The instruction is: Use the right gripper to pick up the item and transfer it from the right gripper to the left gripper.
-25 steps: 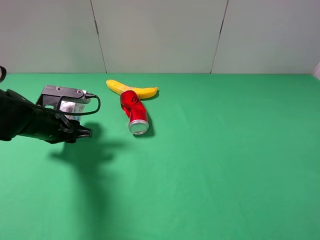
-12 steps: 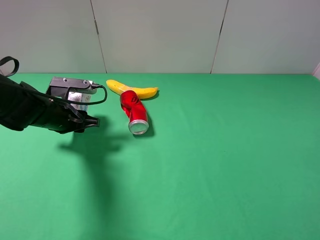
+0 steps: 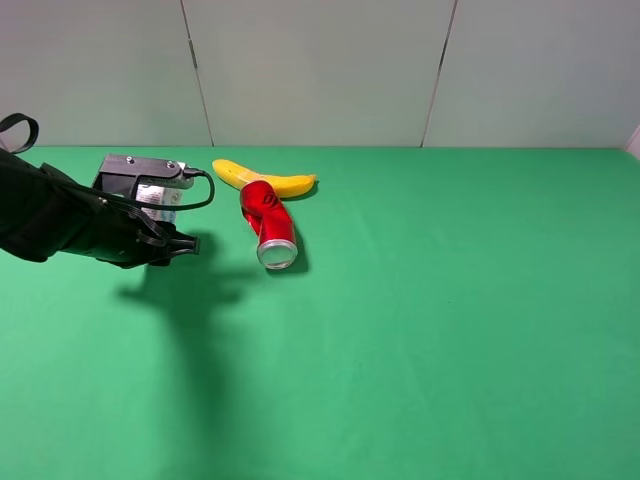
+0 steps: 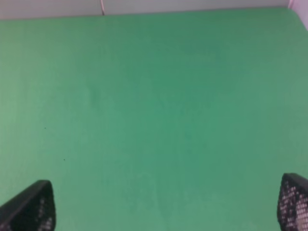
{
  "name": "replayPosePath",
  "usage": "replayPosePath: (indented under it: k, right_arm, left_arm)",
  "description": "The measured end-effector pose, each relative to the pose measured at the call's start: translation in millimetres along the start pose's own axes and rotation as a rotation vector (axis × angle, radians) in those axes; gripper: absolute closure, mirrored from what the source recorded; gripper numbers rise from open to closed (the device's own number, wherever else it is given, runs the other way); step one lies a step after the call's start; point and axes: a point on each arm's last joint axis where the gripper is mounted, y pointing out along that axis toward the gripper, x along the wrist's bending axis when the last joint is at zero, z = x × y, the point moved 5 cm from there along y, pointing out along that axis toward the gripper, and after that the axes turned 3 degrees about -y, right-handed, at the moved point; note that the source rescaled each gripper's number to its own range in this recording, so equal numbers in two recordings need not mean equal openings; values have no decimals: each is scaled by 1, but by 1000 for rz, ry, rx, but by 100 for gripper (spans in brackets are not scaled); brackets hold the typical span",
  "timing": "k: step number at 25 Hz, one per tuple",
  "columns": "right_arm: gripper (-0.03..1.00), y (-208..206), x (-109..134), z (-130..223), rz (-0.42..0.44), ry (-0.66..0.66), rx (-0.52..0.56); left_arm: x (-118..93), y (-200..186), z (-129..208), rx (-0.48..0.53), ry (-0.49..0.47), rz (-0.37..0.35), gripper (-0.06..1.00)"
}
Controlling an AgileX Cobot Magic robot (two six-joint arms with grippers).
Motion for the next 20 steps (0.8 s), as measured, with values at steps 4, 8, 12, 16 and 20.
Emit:
replayPosePath:
  k: [4, 8, 12, 16, 20]
  right_arm:
    - [-3, 0, 0, 0, 0, 0, 0]
    - [-3, 0, 0, 0, 0, 0, -2]
    - [-3, 0, 0, 0, 0, 0, -2]
    - [-3, 0, 0, 0, 0, 0, -2]
    - [-3, 0, 0, 0, 0, 0, -2]
  left_arm:
    - [2, 0, -4, -21, -1, -18, 6]
    - [4, 0, -5, -29, -1, -27, -3]
    - [3, 0, -5, -28, -1, -26, -5]
    - [3, 0, -5, -28, -1, -26, -5]
    - [3, 0, -5, -27, -1, -25, -5]
